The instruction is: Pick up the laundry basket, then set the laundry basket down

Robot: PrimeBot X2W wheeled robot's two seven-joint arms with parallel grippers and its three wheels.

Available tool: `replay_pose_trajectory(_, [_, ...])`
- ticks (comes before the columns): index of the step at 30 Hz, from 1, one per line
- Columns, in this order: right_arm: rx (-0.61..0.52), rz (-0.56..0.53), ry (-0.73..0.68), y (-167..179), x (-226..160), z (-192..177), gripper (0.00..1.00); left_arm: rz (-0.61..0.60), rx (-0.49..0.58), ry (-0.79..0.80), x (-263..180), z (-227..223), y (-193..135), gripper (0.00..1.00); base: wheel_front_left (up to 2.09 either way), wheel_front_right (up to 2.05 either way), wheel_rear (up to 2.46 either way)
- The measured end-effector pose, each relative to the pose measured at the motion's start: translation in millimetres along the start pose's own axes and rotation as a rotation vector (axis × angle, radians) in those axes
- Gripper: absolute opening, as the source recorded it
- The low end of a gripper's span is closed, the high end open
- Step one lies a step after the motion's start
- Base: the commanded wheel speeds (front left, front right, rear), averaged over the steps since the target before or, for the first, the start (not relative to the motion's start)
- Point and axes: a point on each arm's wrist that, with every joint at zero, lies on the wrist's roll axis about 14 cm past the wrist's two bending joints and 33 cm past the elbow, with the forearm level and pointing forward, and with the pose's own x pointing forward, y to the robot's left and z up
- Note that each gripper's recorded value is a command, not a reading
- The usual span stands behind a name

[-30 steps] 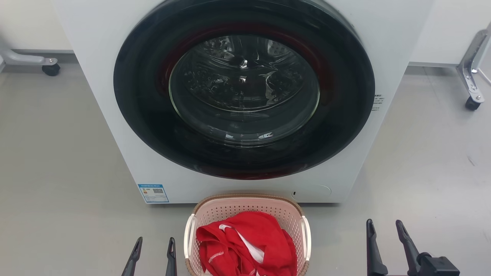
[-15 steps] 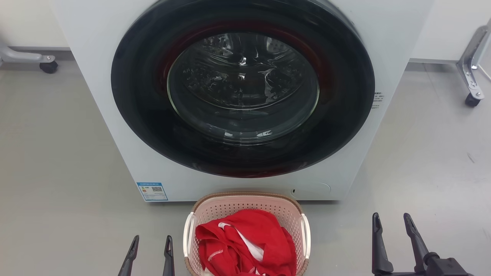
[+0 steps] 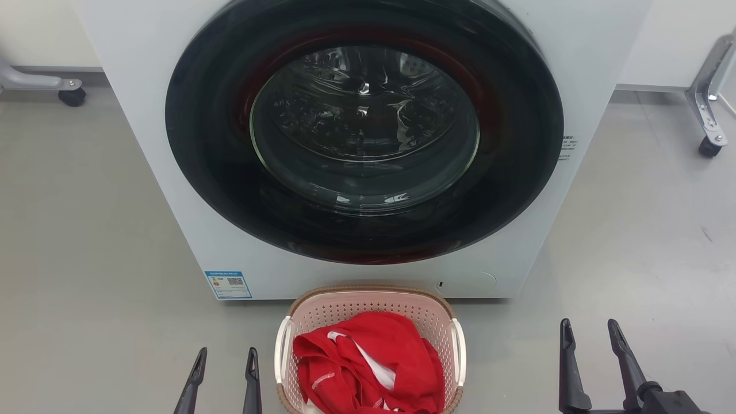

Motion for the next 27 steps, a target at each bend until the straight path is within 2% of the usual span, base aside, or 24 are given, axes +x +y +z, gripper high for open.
replay_pose_trajectory(17, [-0.009,-0.004,-0.011,-0.7,0.8,3.0,1.0,0.005,0.005,-0.016,0.8,4.8,0.9,1.0,0.0,0.0,0.0])
replay_pose_trajectory(18, [-0.009,-0.004,-0.011,-0.9,0.8,3.2,0.0,0.007,0.005,-0.022,1.2,6.7,1.3,0.0,0.0,0.0,0.0])
replay_pose_trajectory(23, [-0.015,-0.008,0.06,-2.2,-4.9,-17.9,0.0,0.007,0.005,0.036,-2.9,-11.4,1.0,0.0,0.0,0.0,0.0])
replay_pose_trajectory(27, [0.004,-0.016,0.072,-4.4,-6.1,-21.0,0.0,0.012,-0.015,0.056,-3.5,-16.1,2.5,0.0,0.0,0.0,0.0])
